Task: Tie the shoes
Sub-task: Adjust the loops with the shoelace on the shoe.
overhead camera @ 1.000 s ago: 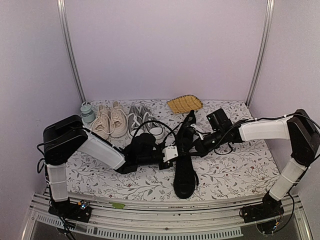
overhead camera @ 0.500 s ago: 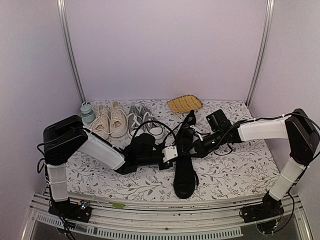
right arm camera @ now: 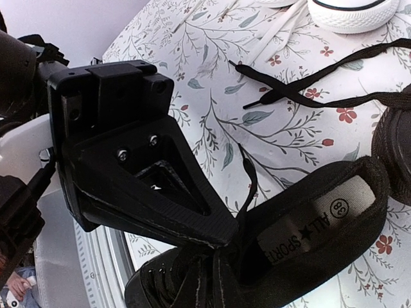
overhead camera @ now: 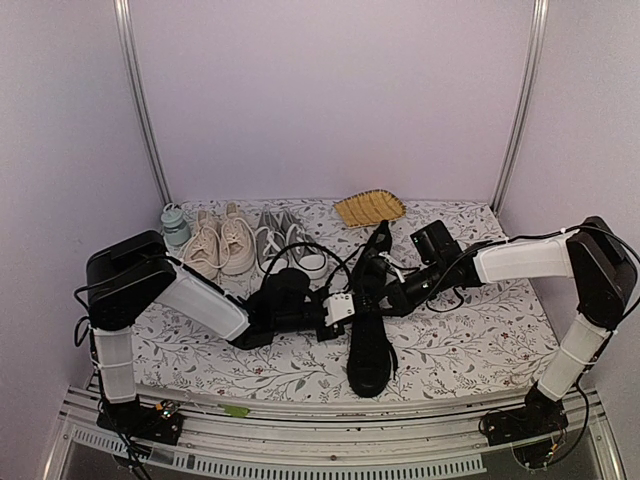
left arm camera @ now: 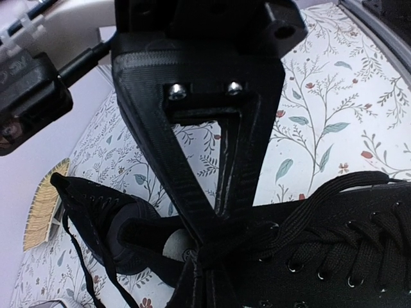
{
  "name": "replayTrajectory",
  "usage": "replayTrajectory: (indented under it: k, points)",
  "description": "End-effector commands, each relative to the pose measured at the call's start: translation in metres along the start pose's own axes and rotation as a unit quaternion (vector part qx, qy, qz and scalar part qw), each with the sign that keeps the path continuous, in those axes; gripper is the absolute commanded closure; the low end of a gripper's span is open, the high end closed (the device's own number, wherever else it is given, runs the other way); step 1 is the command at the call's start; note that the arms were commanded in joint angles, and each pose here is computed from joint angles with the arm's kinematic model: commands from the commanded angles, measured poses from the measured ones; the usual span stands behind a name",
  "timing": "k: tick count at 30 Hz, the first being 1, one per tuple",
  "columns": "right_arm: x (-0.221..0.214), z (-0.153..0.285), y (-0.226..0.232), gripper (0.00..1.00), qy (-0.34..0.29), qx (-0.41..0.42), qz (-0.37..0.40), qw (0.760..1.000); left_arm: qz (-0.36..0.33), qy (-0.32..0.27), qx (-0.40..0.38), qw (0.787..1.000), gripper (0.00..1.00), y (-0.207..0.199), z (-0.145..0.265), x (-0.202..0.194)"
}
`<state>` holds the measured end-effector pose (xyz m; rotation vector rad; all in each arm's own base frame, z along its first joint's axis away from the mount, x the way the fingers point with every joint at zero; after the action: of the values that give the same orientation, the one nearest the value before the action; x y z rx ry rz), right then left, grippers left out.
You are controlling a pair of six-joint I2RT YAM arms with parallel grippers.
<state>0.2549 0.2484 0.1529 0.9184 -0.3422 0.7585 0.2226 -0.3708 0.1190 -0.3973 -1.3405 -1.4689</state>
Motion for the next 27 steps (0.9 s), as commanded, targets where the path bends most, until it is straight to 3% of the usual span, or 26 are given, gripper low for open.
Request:
replayTrajectory:
  k: [1, 10, 18, 27]
  points:
    - [-0.007, -0.004, -0.001, 0.95, 0.016, -0.012, -0.009, 1.0, 0.006, -0.006, 0.02, 1.0, 1.0, 0.003, 0.0, 0.0]
    - [-0.007, -0.008, 0.003, 0.88, 0.011, 0.039, 0.008, 0.999, 0.013, -0.012, 0.019, 1.0, 1.0, 0.002, 0.001, 0.0]
    - [-0.005, -0.016, -0.006, 0.82, 0.011, 0.028, 0.007, 1.0, 0.016, -0.016, 0.006, 1.0, 1.0, 0.004, 0.0, -0.002]
    - [0.001, -0.015, -0.009, 0.82, -0.004, -0.012, -0.002, 1.0, 0.036, -0.03, -0.003, 0.999, 1.0, 0.004, -0.003, -0.001]
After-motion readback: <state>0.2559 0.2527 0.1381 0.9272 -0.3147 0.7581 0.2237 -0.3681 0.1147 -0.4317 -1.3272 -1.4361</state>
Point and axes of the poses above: each gripper's point midway between its finger pads, its own z axis back along the fingers, its own y axis along the line the jaws close on, x = y × z, the point moved 10 cm from there along z, back along the fingers, and after that the axes turned 2 degrees about -z, right-handed, at the moved point
